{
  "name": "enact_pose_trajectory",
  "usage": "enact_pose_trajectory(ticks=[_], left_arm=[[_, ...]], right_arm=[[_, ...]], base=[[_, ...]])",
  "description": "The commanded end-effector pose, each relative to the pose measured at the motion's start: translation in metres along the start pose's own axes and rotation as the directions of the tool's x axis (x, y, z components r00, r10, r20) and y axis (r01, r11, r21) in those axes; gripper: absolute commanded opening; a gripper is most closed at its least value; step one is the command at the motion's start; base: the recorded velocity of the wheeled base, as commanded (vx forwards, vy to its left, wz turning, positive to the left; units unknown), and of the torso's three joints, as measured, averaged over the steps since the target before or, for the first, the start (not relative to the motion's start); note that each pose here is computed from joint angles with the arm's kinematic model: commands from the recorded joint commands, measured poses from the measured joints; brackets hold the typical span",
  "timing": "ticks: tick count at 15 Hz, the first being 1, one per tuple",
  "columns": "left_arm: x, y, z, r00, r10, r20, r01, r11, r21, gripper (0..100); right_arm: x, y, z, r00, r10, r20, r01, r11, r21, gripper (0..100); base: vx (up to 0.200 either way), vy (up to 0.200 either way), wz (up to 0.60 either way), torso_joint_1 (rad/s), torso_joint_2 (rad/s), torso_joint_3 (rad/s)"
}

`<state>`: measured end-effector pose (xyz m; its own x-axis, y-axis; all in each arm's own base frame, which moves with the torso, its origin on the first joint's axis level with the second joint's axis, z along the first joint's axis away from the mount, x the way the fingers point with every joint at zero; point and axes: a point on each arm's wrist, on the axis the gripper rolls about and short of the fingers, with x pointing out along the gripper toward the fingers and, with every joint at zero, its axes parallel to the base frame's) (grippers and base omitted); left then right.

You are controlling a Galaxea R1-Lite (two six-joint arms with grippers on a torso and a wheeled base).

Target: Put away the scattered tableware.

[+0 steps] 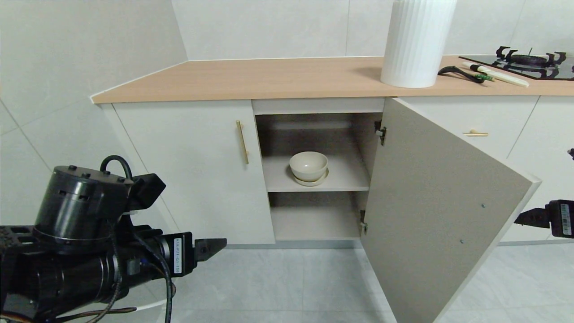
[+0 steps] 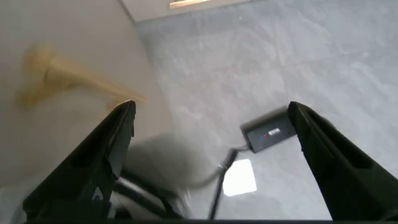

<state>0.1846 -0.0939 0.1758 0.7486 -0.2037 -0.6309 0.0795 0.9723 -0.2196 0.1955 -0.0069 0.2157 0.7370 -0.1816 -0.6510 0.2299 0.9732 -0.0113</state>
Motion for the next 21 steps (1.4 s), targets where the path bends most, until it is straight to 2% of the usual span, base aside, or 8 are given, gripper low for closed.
enact_pose_trajectory(ticks=[1,5,13,16,21], left_arm=[[0.000,0.000,0.000,1.000,0.001,-0.001,-0.001,1.000,0.000,100],[0.000,0.000,0.000,1.000,0.000,0.000,0.000,1.000,0.000,100],[-0.001,0.000,0.000,1.000,0.000,0.005,0.000,1.000,-0.001,100],[-0.001,0.000,0.001,1.000,-0.001,0.007,0.001,1.000,-0.001,100],[-0.003,0.000,0.002,1.000,-0.003,0.015,0.003,1.000,-0.004,100]], right_arm=[[0.015,0.001,0.003,1.000,-0.007,-0.010,0.008,0.999,0.036,100],[0.027,0.004,0.008,1.000,-0.002,0.014,0.001,0.996,0.086,100],[0.030,0.036,-0.008,0.994,0.107,0.003,-0.107,0.994,0.029,100],[0.031,0.057,-0.014,0.982,0.188,0.030,-0.189,0.982,0.027,100],[0.028,0.089,-0.022,0.958,0.288,0.010,-0.288,0.957,0.031,100]], base=[[0.000,0.000,0.00,0.000,0.00,0.000],[0.000,0.000,0.00,0.000,0.00,0.000],[0.000,0.000,0.00,0.000,0.00,0.000],[0.000,0.000,0.00,0.000,0.00,0.000],[0.000,0.000,0.00,0.000,0.00,0.000]])
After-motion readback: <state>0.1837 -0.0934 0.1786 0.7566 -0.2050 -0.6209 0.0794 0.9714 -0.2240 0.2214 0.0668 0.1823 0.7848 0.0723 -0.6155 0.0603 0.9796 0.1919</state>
